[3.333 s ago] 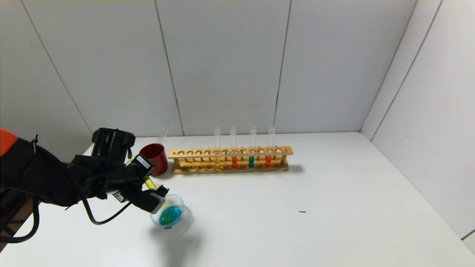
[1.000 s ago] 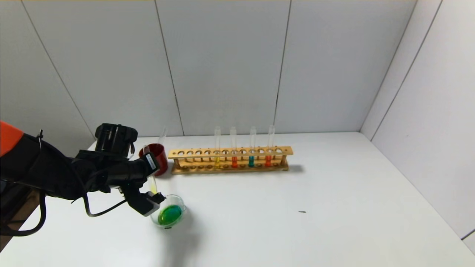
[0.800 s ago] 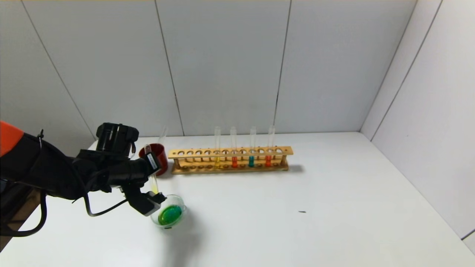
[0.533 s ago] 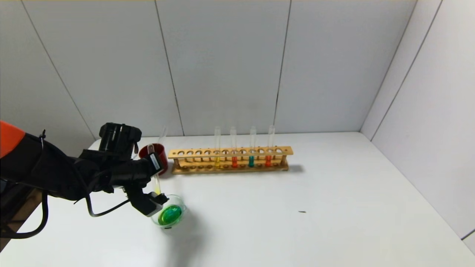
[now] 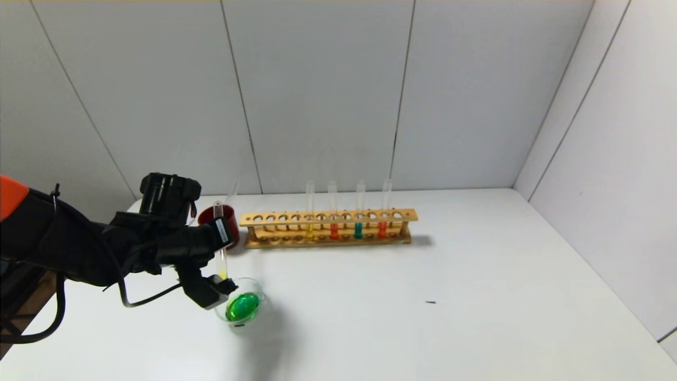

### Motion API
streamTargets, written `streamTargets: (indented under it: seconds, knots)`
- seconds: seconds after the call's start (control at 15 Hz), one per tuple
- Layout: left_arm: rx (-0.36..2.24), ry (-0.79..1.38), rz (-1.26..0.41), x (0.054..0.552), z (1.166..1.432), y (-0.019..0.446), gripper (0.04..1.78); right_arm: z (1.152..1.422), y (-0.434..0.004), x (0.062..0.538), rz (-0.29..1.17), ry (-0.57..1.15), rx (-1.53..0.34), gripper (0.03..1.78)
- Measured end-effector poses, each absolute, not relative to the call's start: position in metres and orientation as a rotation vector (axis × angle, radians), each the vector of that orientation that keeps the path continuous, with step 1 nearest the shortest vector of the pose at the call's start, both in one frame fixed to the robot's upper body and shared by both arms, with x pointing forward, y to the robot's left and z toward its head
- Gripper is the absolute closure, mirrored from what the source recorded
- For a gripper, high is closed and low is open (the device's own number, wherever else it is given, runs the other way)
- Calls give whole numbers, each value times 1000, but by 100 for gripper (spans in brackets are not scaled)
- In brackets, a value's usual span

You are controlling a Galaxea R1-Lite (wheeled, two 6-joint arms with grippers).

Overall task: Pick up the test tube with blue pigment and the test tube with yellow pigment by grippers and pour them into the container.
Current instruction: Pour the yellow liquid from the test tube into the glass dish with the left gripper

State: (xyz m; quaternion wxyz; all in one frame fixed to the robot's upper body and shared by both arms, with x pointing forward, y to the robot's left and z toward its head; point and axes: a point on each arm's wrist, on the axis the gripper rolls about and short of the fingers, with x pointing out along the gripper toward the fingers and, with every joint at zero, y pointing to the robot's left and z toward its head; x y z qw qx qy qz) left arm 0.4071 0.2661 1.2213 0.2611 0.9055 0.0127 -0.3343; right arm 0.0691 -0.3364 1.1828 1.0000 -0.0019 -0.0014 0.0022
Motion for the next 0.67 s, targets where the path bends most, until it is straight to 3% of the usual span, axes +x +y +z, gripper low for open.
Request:
streamTargets:
  seconds: [0.67]
  knots:
    - [2478, 16, -902, 405, 1224, 265, 150, 1183, -336, 69, 4, -3, -4, 6]
